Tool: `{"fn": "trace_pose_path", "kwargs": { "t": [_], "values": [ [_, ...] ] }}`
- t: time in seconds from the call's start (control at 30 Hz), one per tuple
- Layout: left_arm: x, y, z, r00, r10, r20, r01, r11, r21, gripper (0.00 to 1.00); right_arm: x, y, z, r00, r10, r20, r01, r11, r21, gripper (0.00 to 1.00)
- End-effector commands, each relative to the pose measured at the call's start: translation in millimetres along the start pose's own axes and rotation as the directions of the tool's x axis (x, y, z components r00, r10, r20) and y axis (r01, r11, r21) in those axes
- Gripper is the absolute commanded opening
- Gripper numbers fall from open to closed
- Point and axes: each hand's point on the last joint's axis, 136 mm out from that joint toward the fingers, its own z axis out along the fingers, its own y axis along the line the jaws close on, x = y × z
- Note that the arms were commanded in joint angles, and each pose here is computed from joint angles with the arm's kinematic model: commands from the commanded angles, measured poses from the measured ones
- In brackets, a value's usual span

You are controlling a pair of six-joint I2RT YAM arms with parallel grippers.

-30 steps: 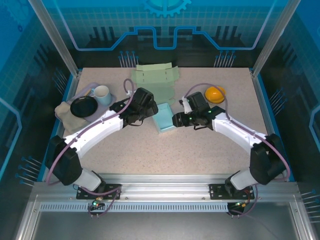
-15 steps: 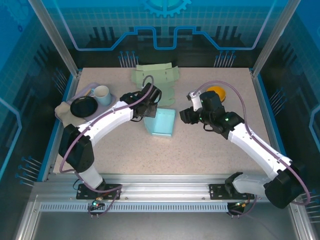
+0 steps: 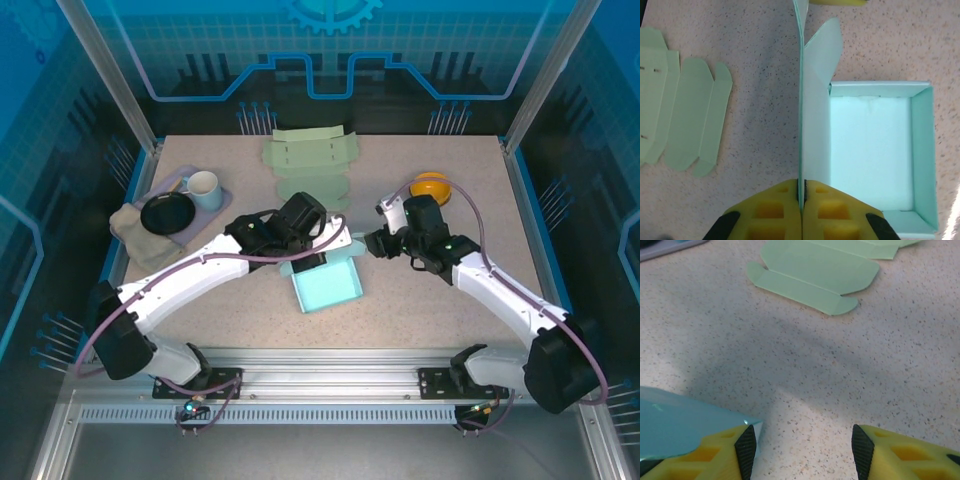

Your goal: Fold the paper box

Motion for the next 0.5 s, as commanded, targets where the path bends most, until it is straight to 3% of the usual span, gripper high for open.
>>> {"fn": "trace_pose_path", "kwargs": {
  "t": [0.0,0.07,0.2,0.47],
  "values": [
    [-5.6,-5.3,4.8,0.99,0.136,0.028,-0.137,0.99,0.034,0.0,7.9,-5.8,9.3,1.0,0.012,-0.014,-0.012,1.0,0.004,0.53],
    [-5.0,-2.7,9.8,0.989,0.149,0.017,-0.149,0.988,0.025,0.0,17.9,1.5,13.9,1.0,-0.006,-0.027,0.005,0.999,-0.042,0.5],
    [-5.2,-3.4,17.1,0.989,0.148,0.021,-0.149,0.988,0.035,0.0,21.8,32.7,13.0,0.994,-0.082,0.065,0.094,0.973,-0.21,0.49],
    [4.3,3.8,24.2,0.996,0.086,0.016,-0.087,0.995,0.049,0.0,23.1,52.0,16.2,0.975,-0.151,0.164,0.192,0.941,-0.28,0.47]
  ]
}}
